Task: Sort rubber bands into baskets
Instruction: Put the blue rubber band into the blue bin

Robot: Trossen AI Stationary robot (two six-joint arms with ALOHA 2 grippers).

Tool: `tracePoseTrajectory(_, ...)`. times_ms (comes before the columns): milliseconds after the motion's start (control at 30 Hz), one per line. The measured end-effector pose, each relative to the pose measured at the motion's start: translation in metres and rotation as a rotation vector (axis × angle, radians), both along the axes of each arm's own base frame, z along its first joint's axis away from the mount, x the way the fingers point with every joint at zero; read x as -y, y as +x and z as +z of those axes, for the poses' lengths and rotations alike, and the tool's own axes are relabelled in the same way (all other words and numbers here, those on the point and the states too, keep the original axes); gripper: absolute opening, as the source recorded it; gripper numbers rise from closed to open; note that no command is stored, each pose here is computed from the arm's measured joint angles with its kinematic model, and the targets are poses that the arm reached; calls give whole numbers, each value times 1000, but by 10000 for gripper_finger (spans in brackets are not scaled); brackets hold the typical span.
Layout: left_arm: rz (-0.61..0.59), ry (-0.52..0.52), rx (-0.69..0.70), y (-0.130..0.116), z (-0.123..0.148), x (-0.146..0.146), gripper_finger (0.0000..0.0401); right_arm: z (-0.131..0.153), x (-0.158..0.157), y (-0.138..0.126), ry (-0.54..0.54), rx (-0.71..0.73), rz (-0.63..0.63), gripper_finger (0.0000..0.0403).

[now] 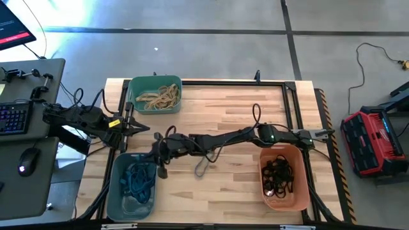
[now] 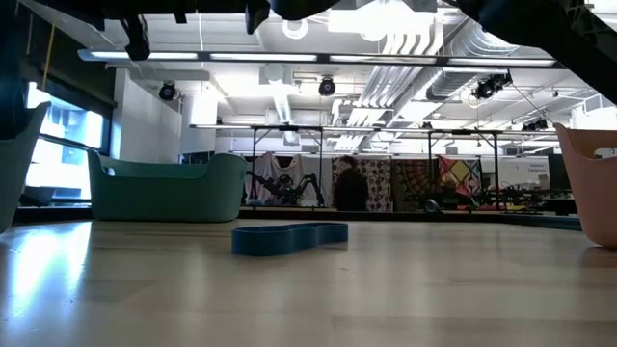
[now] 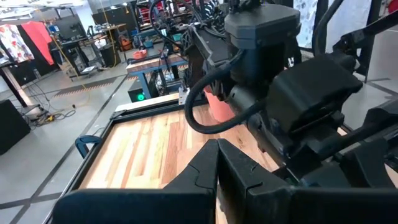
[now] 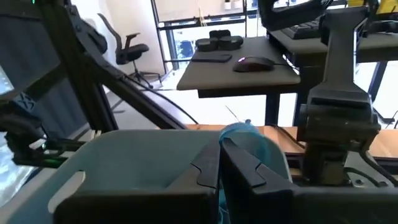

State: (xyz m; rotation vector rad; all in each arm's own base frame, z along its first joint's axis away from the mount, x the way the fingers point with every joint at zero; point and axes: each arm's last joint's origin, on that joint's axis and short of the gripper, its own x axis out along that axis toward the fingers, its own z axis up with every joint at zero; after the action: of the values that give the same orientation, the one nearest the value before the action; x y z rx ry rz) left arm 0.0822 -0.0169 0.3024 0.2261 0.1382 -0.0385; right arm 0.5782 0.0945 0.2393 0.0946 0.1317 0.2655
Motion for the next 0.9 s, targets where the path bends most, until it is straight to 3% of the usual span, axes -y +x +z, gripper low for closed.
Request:
tracePoseTrajectory(200,0,0,0,0,0,0,0,-8,-5,0,-17,-38,11,13)
tracePoseTrajectory(467,0,1,-6,0,-1,0,0,-36,-7,5,25,-116,7,121)
tracePoseTrajectory(600,0,3,-14,0,-1,0,0,-35,-4,5,41,-113,-5,152)
tracePoseTrajectory(767,0,4,-15,0,-1,0,0,-33,0,4,22,-168,-12,139)
tracePoseTrajectory(900,0,4,-18,0,-2,0,0,-19,4,-4,-66,-273,-1,82)
